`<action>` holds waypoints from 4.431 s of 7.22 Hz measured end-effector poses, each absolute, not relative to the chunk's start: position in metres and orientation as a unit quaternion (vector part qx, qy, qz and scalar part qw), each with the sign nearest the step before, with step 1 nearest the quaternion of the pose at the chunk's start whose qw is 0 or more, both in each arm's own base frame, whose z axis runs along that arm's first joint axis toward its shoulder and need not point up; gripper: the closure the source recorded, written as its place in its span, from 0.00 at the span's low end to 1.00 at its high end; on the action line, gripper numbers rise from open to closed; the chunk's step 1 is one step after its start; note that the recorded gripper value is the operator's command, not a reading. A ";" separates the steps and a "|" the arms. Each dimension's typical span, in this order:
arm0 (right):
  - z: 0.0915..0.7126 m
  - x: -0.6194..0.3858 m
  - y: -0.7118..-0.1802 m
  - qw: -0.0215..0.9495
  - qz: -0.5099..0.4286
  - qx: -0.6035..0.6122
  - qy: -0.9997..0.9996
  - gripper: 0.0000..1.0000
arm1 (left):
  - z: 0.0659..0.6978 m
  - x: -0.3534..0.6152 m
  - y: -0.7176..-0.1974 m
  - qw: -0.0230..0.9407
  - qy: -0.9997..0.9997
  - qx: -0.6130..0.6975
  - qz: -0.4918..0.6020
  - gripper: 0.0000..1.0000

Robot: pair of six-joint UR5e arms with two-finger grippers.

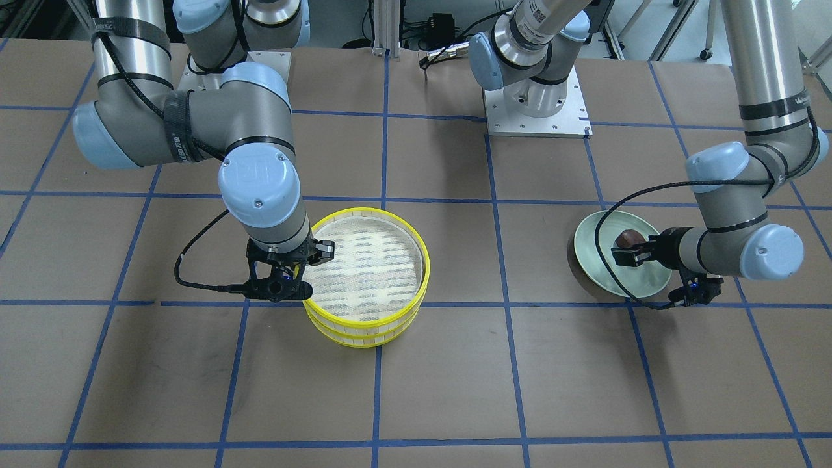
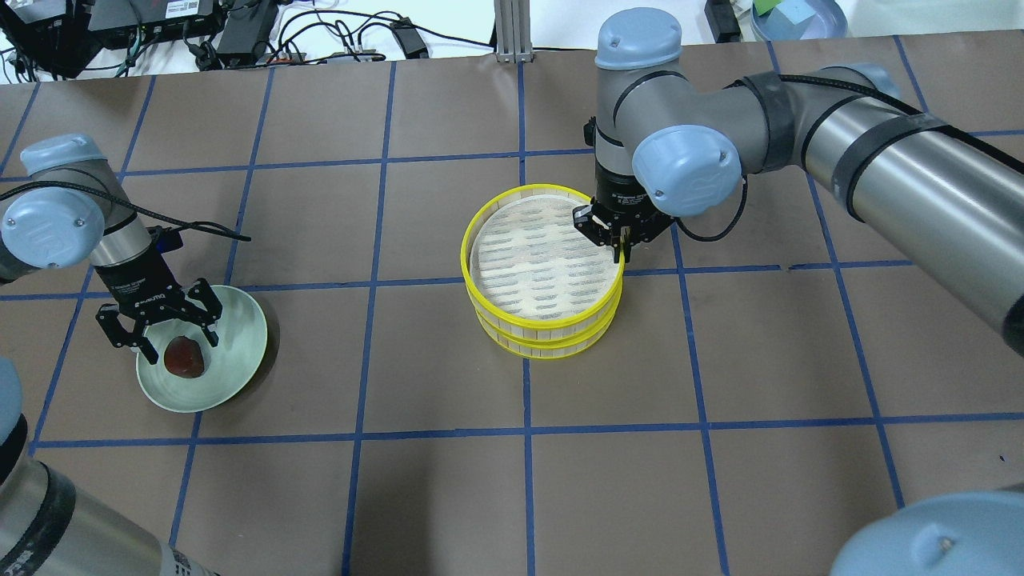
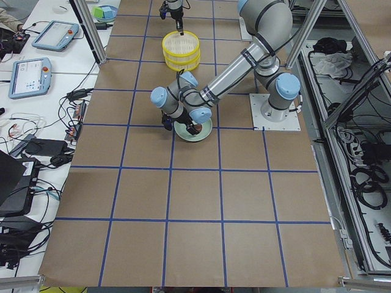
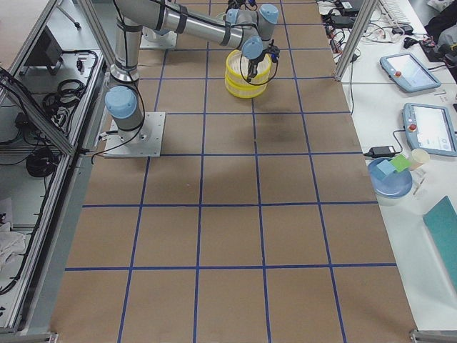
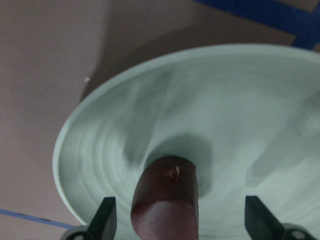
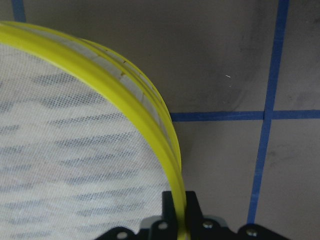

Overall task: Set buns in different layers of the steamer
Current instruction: 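Grasp the dark brown bun on the plate with the left gripper, then lift brown bun with left gripper while right gripper releases steamer and rises, then carry the brown bun over the top steamer tier and release it with the left gripper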

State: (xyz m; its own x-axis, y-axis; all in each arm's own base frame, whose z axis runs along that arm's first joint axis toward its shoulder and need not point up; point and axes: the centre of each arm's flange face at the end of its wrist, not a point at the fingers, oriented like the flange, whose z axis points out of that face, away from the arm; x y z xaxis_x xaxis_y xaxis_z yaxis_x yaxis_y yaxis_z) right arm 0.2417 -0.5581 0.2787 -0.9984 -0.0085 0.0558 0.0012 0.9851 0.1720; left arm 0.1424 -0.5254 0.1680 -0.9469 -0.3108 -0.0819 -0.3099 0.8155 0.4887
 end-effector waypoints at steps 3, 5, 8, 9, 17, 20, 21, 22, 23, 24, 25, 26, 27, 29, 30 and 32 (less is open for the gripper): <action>0.283 0.238 -0.559 0.026 -0.073 0.002 -0.997 0.96 | 0.170 0.140 -0.533 0.028 -0.957 0.170 -0.234 1.00; 0.279 0.236 -0.558 0.025 -0.073 0.001 -0.997 0.39 | 0.197 0.136 -0.546 0.029 -0.965 0.163 -0.202 1.00; 0.277 0.236 -0.557 0.024 -0.074 0.007 -0.997 0.00 | 0.260 0.122 -0.573 0.060 -0.976 0.167 -0.125 1.00; 0.290 0.236 -0.557 0.021 -0.066 0.008 -0.998 0.00 | 0.280 0.113 -0.578 0.072 -0.978 0.169 -0.101 1.00; 0.519 0.186 -0.472 0.008 -0.025 -0.020 -0.999 0.00 | 0.370 -0.141 -0.592 0.146 -0.963 0.226 0.001 1.00; 0.517 0.185 -0.470 0.007 -0.025 -0.020 -0.999 0.00 | 0.354 -0.220 -0.577 0.204 -0.949 0.238 -0.022 1.00; 0.517 0.186 -0.470 0.006 -0.025 -0.019 -0.999 0.00 | 0.346 -0.237 -0.574 0.224 -0.946 0.232 -0.033 1.00; 0.517 0.186 -0.470 0.006 -0.025 -0.019 -0.999 0.00 | 0.339 -0.253 -0.573 0.245 -0.940 0.231 -0.047 0.95; 0.517 0.186 -0.470 0.006 -0.026 -0.019 -0.999 0.00 | 0.331 -0.270 -0.570 0.256 -0.935 0.237 -0.062 0.61; 0.516 0.186 -0.470 0.006 -0.026 -0.019 -0.999 0.00 | 0.325 -0.282 -0.565 0.259 -0.933 0.239 -0.073 0.01; 0.516 0.186 -0.470 0.007 -0.026 -0.019 -0.999 0.00 | 0.319 -0.288 -0.562 0.258 -0.933 0.238 -0.080 0.00; 0.516 0.186 -0.470 0.007 -0.026 -0.018 -0.999 0.00 | 0.315 -0.290 -0.560 0.257 -0.932 0.239 -0.085 0.00; 0.516 0.186 -0.470 0.008 -0.025 -0.018 -0.999 0.00 | 0.317 -0.292 -0.559 0.262 -0.932 0.238 -0.085 0.00; 0.518 0.186 -0.472 0.006 -0.017 -0.019 -1.000 0.01 | 0.340 -0.289 -0.559 0.279 -0.934 0.215 -0.063 0.00; 0.519 0.186 -0.475 0.003 -0.005 -0.019 -1.000 0.03 | 0.352 -0.271 -0.566 0.285 -0.941 0.177 -0.033 0.00; 0.518 0.187 -0.482 -0.002 0.025 -0.019 -0.999 0.03 | 0.377 -0.201 -0.587 0.285 -0.951 0.119 0.034 0.00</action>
